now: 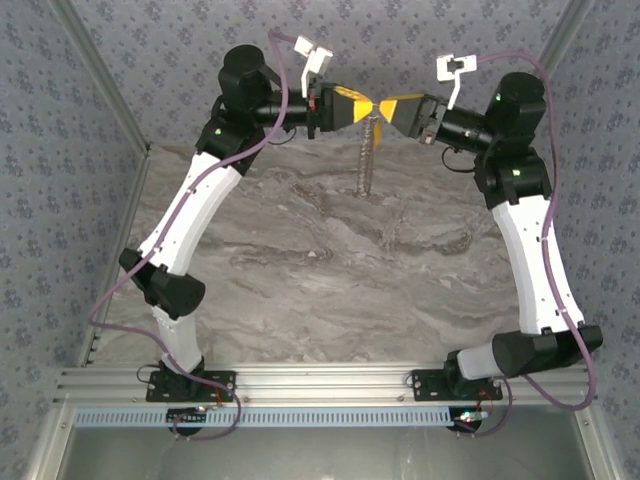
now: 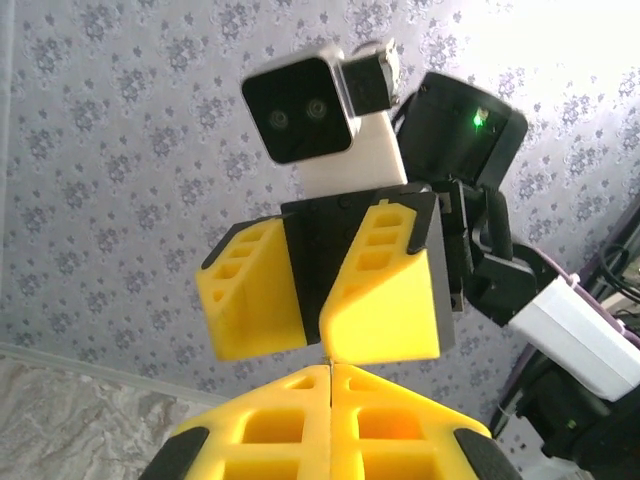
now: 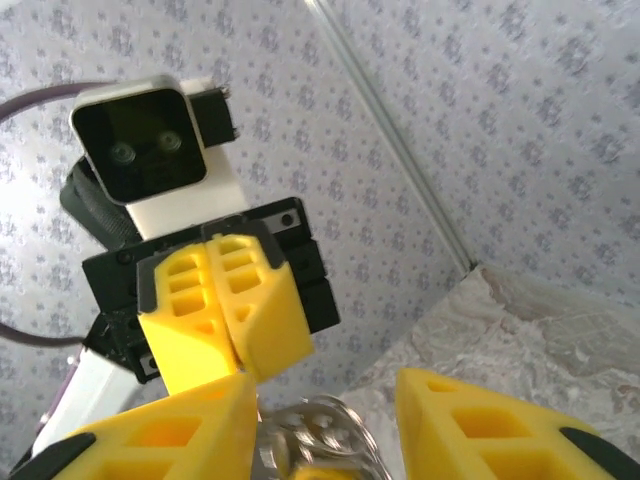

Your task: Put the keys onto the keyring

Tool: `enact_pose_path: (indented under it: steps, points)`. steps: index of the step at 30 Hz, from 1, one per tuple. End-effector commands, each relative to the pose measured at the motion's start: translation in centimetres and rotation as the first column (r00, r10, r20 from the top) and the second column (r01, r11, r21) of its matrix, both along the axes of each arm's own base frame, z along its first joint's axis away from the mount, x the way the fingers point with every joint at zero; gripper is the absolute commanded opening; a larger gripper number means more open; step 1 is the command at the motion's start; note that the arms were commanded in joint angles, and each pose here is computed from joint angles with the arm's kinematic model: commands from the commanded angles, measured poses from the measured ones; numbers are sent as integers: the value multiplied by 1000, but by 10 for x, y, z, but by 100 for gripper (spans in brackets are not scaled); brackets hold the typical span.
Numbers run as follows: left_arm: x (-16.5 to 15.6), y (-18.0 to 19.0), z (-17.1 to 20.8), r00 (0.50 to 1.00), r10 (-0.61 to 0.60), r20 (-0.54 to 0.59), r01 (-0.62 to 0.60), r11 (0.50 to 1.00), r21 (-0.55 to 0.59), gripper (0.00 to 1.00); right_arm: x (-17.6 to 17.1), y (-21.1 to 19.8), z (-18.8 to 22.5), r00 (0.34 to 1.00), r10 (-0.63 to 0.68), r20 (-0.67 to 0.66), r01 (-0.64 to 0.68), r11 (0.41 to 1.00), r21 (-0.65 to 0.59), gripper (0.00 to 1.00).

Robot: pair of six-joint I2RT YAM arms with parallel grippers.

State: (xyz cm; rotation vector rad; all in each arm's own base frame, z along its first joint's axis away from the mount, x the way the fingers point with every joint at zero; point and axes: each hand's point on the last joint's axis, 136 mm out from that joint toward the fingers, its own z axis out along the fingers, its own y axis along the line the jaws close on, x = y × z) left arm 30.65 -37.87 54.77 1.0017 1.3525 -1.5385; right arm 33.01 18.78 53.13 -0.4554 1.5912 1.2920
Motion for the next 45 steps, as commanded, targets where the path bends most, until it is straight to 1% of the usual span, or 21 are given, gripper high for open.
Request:
enact_pose_path:
  steps: [1, 7, 16, 22, 26, 28, 35, 38, 39, 45]
  points:
    - [-17, 16, 43, 995, 48, 90, -38, 993, -113, 0, -15, -13, 24, 998, -16, 58, 11, 996, 93, 45]
    - [-15, 23, 56, 995, 58, 79, -44, 984, -171, 0, -22, -15, 16, 998, -28, 57, 21, 993, 119, 50]
    - [-15, 22, 63, 998, 28, 53, -16, 978, -209, 0, -24, 6, 13, 998, 25, 59, -32, 992, 123, 55]
    - [-14, 22, 64, 999, 20, 43, -10, 976, -219, 0, -26, 23, 14, 995, 78, 67, -86, 989, 122, 55]
    - [-15, 22, 64, 999, 16, 41, -7, 975, -221, 0, -25, 29, 14, 993, 93, 66, -101, 987, 122, 52]
    - [-15, 22, 64, 999, 14, 41, -5, 975, -222, 0, -25, 30, 15, 993, 97, 67, -105, 987, 123, 48]
    - [-13, 21, 63, 999, 12, 37, -4, 975, -222, 0, -22, 32, 19, 992, 106, 74, -116, 984, 138, 14]
    - [-13, 21, 63, 999, 15, 37, -7, 975, -222, 0, -22, 32, 19, 991, 114, 73, -123, 983, 139, 3]
    - [-12, 21, 63, 999, 19, 37, -10, 975, -223, 0, -22, 32, 19, 991, 114, 68, -123, 983, 139, 0]
    - [-7, 25, 66, 998, 45, 36, -35, 971, -237, 0, -21, 34, 13, 991, 121, 55, -127, 983, 133, 0]
